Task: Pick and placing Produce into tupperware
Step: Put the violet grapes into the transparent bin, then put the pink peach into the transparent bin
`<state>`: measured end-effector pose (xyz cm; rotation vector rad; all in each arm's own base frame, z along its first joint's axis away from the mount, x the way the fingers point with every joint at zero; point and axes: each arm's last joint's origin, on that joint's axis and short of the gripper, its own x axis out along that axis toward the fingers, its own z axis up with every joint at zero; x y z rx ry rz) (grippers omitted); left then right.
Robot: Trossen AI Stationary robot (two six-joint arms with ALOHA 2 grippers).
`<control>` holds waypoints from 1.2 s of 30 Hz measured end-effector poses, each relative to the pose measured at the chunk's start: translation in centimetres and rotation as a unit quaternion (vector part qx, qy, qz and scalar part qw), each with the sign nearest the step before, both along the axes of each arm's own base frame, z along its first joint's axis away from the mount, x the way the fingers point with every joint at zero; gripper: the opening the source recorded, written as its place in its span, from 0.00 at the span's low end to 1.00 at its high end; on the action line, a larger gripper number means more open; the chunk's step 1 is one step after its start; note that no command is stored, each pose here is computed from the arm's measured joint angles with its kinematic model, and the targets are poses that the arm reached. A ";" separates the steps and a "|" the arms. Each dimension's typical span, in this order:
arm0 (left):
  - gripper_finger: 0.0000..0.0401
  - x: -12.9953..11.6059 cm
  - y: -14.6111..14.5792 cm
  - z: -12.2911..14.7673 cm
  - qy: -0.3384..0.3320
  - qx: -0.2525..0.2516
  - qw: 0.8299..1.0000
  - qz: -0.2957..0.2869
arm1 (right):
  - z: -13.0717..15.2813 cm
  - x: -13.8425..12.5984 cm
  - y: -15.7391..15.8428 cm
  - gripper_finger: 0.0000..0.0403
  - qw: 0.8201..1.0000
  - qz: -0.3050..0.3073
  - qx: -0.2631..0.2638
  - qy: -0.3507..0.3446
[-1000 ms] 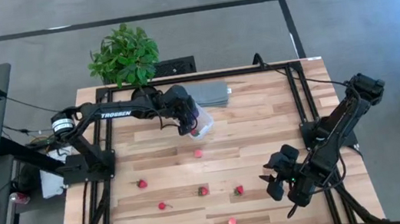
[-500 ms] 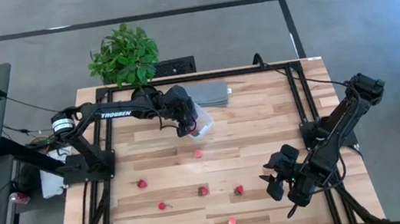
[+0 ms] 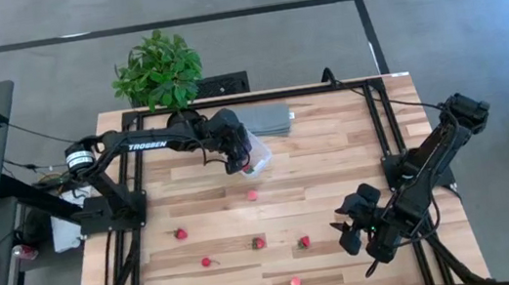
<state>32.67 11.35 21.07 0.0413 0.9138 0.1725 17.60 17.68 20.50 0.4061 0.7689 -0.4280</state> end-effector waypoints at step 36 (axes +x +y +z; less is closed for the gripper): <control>0.69 0.0 0.0 0.0 -0.002 -0.001 1.000 0.002 | 0.0 0.0 0.0 0.57 1.000 0.000 0.000 0.000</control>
